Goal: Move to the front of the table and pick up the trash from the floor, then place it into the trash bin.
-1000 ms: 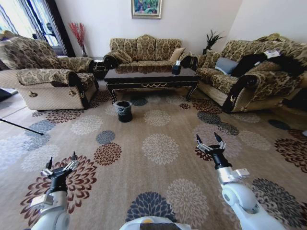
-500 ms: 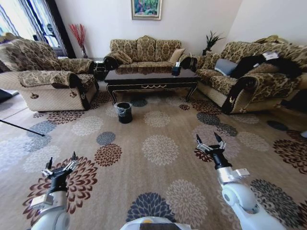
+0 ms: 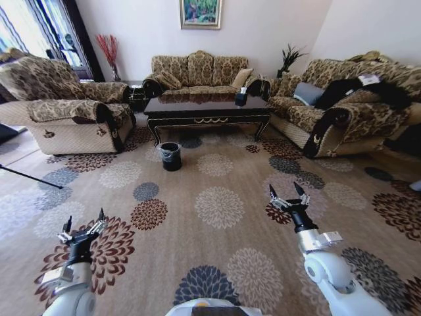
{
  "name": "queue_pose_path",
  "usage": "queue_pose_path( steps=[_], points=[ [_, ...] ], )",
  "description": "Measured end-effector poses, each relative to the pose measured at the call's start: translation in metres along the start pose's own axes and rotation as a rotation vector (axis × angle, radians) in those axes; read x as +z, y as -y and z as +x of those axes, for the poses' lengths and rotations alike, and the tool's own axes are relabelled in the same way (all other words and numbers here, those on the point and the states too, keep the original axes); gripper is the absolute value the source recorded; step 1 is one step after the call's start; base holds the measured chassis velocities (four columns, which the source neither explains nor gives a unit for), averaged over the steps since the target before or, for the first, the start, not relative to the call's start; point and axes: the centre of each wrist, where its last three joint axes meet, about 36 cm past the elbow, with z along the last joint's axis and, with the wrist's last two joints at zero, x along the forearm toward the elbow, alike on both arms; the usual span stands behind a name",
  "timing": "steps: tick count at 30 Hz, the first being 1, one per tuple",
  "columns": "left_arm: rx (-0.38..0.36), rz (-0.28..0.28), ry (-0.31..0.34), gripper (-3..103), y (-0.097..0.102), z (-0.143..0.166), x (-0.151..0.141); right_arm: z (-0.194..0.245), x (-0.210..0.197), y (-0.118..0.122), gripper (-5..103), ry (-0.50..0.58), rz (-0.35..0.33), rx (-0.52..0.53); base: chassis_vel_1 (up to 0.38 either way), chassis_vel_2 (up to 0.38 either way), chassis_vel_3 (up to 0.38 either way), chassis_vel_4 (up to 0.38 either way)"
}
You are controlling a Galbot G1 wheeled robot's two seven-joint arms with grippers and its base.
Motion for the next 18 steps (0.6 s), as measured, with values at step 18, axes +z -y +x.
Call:
queue_pose_path(
  steps=[18],
  points=[
    [0.0, 0.0, 0.0, 100, 0.0, 0.0, 0.0, 0.0, 0.0, 0.0, 100, 0.0, 0.0, 0.0, 0.0, 0.0, 0.0, 0.0]
  ],
)
